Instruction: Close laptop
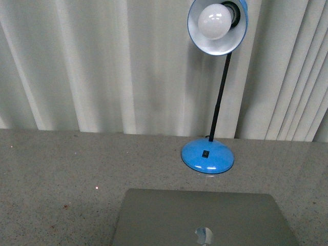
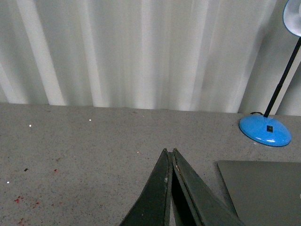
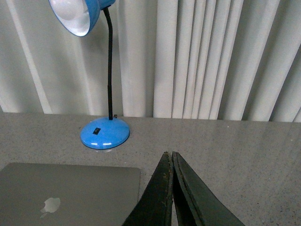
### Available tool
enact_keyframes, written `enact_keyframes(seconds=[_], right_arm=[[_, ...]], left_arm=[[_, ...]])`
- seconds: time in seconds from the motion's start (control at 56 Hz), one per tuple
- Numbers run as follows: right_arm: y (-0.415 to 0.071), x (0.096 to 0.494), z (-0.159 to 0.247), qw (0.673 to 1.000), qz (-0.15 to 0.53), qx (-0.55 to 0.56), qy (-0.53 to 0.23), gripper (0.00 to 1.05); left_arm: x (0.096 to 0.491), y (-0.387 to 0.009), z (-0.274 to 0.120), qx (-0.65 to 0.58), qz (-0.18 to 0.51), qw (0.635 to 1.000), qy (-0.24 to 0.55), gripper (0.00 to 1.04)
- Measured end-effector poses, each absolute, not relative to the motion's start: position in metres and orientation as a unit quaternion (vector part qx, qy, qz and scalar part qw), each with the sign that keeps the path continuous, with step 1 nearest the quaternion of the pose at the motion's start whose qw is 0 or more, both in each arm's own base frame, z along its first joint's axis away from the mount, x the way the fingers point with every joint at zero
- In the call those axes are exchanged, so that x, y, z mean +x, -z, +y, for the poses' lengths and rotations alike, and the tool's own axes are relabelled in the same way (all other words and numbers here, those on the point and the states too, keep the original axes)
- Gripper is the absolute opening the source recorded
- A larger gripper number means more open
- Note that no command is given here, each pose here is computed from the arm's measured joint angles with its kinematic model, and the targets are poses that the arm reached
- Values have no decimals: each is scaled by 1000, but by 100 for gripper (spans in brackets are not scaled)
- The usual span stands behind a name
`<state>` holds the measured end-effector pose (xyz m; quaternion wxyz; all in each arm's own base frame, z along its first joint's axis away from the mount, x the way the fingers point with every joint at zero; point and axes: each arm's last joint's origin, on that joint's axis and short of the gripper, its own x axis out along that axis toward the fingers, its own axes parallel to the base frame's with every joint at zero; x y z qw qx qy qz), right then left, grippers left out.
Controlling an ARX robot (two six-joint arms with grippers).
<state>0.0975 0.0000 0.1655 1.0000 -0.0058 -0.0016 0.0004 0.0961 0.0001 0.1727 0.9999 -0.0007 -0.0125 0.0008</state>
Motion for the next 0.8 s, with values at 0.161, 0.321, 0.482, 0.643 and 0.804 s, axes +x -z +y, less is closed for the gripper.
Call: enact_keyframes(seconds=[0.161, 0.321, 0.482, 0.643, 0.804], right_arm=[[-166, 98, 0, 1000, -2, -6, 0, 31], [-166, 98, 0, 1000, -2, -6, 0, 66], [-166, 98, 0, 1000, -2, -5, 0, 99], [-166, 98, 0, 1000, -2, -5, 0, 97], [-166, 98, 0, 1000, -2, -5, 0, 97]], left_arm=[[96, -173, 0, -1, -12, 1000, -1, 29], [96, -173, 0, -1, -12, 1000, -1, 63], [96, -173, 0, -1, -12, 1000, -1, 99], [96, -173, 0, -1, -12, 1000, -1, 98], [96, -173, 0, -1, -12, 1000, -1, 98]])
